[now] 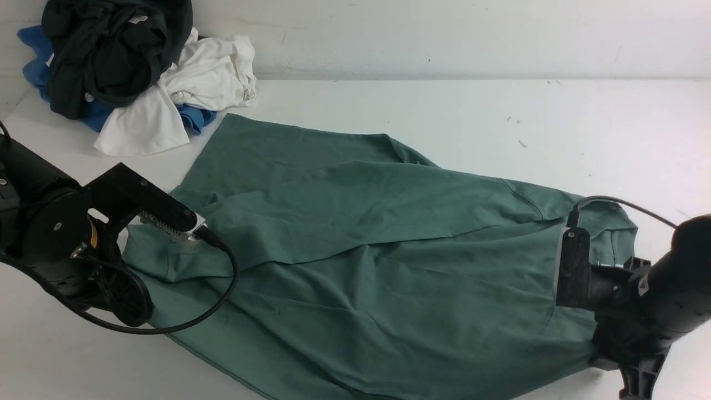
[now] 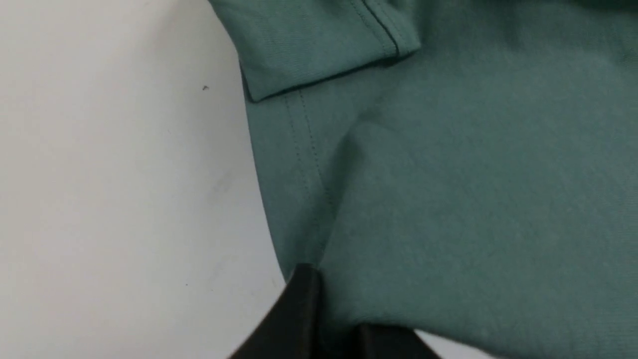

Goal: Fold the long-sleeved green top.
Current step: Use both arms simultaneously to clamp the lower edge of the clothing fabric, then use both arms to drag the lower edge of the fabric forward and fold it over the upper edge

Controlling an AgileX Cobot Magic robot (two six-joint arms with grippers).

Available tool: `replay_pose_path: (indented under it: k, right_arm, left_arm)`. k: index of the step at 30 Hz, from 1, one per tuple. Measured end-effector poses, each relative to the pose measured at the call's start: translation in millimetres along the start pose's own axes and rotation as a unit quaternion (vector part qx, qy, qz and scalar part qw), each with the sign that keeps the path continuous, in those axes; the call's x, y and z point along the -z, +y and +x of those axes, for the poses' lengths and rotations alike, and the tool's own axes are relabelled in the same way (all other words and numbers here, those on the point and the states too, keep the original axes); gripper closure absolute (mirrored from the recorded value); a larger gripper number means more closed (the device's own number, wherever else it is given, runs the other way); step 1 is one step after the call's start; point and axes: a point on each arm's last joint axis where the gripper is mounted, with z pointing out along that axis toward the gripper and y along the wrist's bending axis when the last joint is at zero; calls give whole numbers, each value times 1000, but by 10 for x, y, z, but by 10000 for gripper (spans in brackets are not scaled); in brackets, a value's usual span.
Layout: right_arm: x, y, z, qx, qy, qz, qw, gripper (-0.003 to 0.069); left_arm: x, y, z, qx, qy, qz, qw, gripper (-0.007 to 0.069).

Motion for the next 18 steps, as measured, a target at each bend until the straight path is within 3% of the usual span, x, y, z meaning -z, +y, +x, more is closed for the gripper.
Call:
replay_pose_path:
  k: [2, 4, 12, 15, 18]
  right_arm:
    - [0, -13, -7, -9, -4, 7, 1000, 615]
    - [0, -19, -9, -18, -5, 11, 1000, 653]
    - [360, -66, 58, -86, 22, 32, 996, 662]
    - [739, -223, 172, -156, 18, 82, 984, 662]
    - [1009, -508, 262, -248, -22, 137, 959, 662]
  left_arm:
    - [22, -8, 3, 9, -3, 6, 1000, 601]
    - [50, -15, 16, 17, -2, 12, 1000, 601]
    - [374, -5, 49, 42, 18, 52, 998, 601]
    - [663, 42, -75, 42, -10, 86, 995, 601]
    - [827, 181, -308, 65, -63, 95, 991, 601]
